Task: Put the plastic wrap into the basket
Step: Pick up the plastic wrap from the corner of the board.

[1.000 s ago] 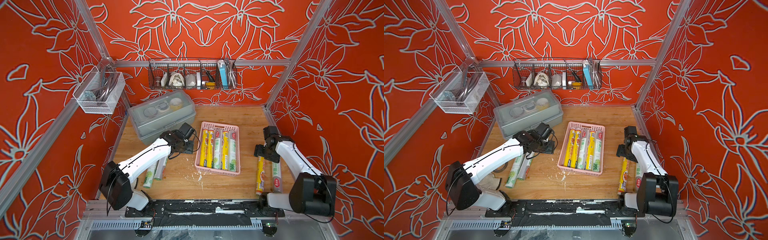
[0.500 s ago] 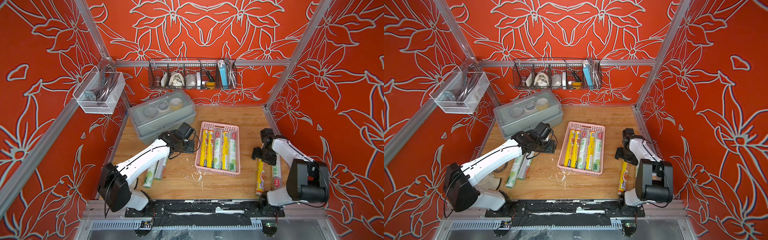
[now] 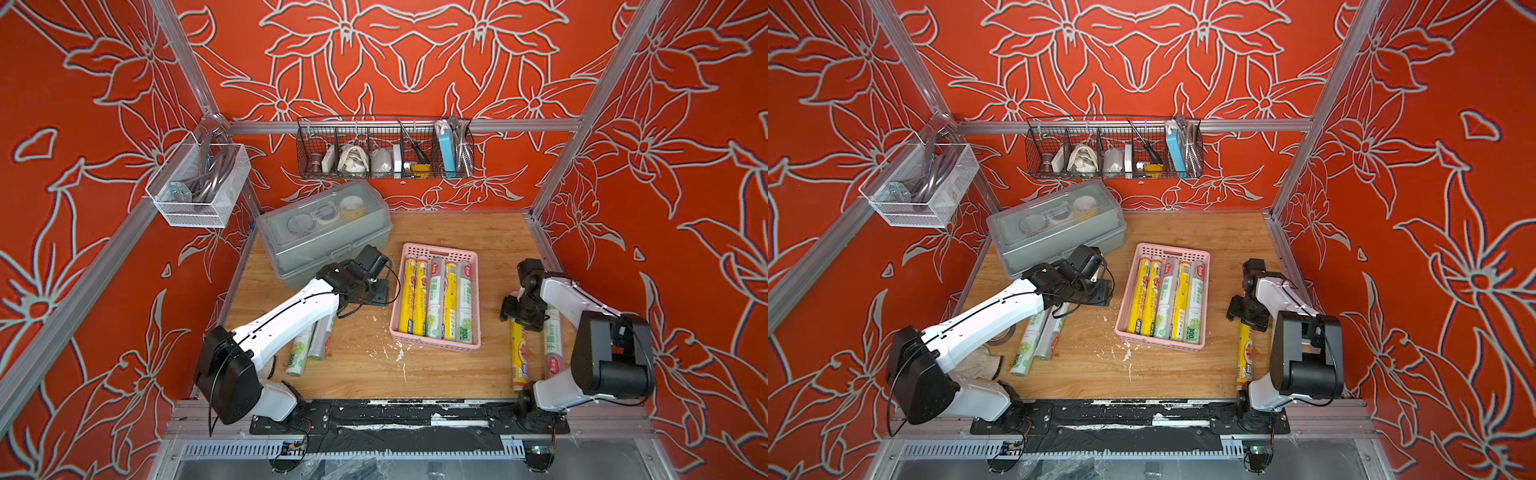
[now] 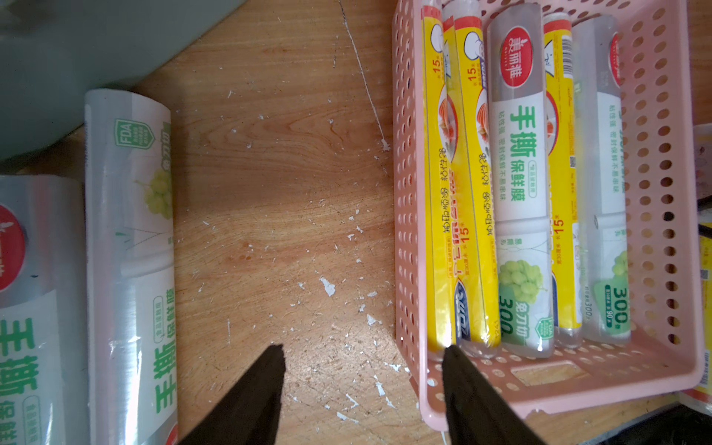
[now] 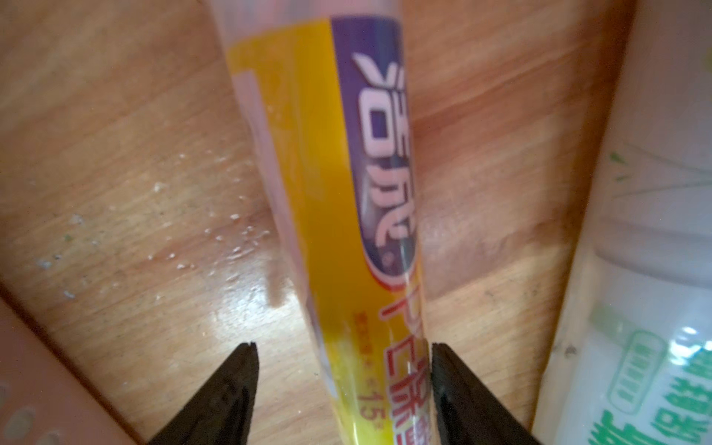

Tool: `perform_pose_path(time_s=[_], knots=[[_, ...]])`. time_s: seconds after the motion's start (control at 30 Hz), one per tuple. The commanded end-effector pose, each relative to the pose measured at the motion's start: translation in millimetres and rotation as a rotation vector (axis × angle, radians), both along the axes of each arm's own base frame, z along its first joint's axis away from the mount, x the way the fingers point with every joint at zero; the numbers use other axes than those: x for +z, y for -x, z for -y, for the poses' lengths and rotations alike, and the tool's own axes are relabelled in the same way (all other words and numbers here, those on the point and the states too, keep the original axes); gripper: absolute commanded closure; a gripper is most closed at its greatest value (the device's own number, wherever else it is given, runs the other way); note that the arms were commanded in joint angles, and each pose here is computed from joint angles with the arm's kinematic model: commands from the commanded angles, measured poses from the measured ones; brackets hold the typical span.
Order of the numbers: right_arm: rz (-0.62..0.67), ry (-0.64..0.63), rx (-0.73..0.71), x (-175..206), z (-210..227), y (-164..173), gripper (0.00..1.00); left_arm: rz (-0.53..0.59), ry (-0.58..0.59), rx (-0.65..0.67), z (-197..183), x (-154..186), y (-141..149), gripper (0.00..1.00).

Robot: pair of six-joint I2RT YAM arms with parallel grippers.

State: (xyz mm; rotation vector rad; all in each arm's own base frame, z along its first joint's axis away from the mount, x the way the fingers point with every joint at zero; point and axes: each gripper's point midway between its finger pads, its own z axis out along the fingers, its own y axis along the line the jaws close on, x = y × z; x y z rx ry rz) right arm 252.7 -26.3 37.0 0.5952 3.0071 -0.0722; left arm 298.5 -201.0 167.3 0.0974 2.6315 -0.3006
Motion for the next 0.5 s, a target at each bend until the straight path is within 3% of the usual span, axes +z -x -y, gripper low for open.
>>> perform_pose_path(time_s=[0.0, 0.2, 0.47], knots=[[-0.007, -0.017, 0.015, 0, -8, 2, 0.29, 0.012, -0.015, -0.008, -2, 0, 0, 0.34], [-0.004, 0.013, 0.019, 7, -11, 7, 0.32, 0.017, -0.007, -0.008, -1, 1, -2, 0.34], [-0.008, 0.031, 0.013, 6, -18, 12, 0.27, 0.011, 0.002, -0.015, 3, 1, -2, 0.35]])
